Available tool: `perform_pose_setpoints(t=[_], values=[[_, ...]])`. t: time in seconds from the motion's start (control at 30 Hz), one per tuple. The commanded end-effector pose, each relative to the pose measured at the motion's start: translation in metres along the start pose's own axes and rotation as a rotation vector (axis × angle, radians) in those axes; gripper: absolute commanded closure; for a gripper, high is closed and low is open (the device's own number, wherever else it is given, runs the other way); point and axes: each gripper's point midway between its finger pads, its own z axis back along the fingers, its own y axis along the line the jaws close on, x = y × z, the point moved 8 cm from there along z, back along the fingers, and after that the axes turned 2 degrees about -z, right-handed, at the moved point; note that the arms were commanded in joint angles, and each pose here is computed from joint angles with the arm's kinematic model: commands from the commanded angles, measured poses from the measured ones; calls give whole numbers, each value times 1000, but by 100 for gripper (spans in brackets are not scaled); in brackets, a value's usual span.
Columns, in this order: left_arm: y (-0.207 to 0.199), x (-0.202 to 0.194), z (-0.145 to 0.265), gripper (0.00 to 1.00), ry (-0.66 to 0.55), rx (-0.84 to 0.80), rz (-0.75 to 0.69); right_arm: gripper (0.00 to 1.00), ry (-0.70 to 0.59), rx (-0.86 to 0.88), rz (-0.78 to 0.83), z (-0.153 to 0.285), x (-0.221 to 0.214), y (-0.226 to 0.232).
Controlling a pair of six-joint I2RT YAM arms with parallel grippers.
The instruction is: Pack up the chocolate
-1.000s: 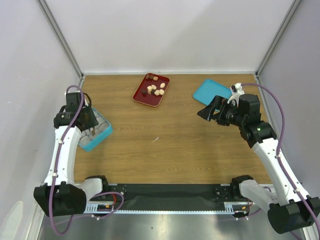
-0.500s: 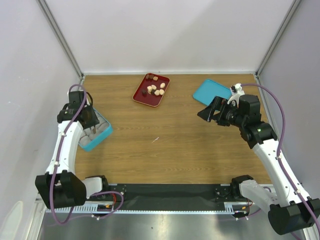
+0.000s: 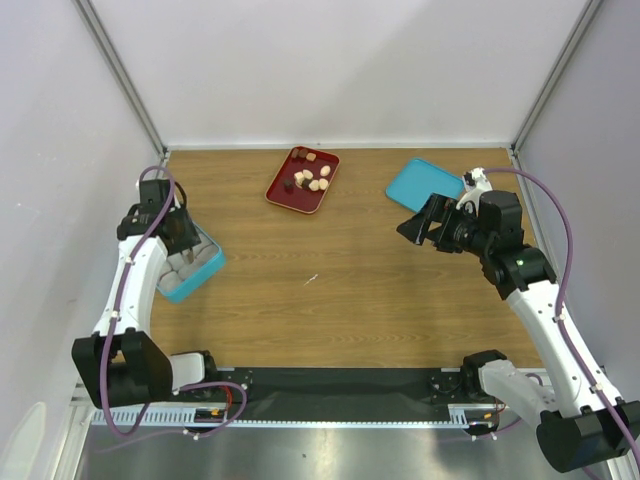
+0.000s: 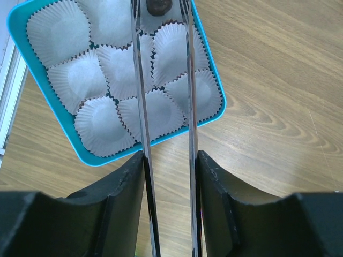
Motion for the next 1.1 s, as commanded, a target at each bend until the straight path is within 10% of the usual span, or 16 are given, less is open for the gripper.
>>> perform_pose_setpoints(t=[0.0, 0.5, 1.07], values=[[3, 8, 1, 53, -50, 11, 3, 1, -47, 15, 39, 8, 8, 8], [-7, 42, 59, 53, -188, -106, -14, 1, -54, 7, 40, 10, 8, 8], [-169, 41, 34, 54, -150, -399, -259, 1, -64, -50, 15, 3, 13, 3]])
